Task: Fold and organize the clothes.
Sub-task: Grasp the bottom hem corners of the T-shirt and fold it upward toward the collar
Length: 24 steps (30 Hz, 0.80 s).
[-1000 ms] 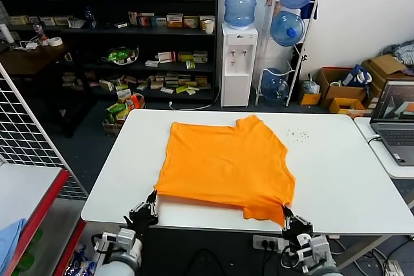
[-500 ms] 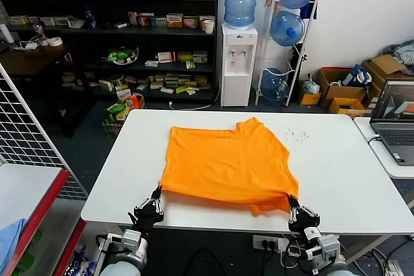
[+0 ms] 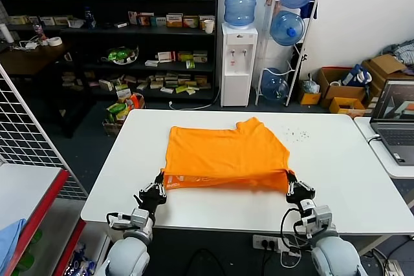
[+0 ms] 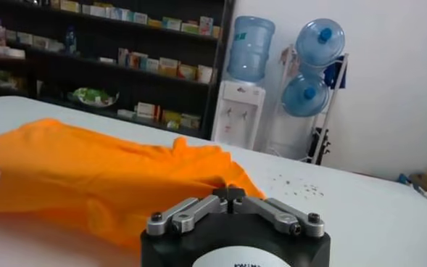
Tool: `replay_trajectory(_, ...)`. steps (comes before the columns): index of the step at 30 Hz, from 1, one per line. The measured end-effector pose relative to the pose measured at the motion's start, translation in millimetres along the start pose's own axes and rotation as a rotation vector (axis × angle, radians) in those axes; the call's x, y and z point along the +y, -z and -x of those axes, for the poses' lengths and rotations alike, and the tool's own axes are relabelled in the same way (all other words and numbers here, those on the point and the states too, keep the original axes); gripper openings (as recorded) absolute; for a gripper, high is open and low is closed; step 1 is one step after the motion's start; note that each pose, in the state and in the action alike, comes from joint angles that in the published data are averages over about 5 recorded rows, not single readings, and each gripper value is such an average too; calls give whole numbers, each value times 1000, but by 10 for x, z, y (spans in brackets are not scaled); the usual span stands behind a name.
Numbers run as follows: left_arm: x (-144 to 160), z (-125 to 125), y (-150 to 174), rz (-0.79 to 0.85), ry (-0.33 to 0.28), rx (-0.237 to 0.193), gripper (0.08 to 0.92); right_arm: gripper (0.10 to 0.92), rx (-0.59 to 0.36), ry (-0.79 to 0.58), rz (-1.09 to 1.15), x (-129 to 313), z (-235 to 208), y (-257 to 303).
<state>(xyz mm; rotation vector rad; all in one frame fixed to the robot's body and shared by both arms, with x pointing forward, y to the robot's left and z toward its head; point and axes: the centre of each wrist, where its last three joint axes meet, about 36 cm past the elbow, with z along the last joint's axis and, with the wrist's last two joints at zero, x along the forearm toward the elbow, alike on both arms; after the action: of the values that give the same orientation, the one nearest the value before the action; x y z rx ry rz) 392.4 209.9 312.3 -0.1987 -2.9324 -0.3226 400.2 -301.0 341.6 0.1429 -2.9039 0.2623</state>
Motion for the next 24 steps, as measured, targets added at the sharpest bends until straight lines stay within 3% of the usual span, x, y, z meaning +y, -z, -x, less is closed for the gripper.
replay_trajectory(6,5,184,-32,28,-11,5,98,133,11,-2,13,0,273,-27)
replay_trajectory(12,7,284,-48,35,-33,1,129,276,29,2,26,-3,441,-66)
replay_trajectory(24,78,216,-55,-1,-35,-11,467,623,91,-3,17,-81,306,-49)
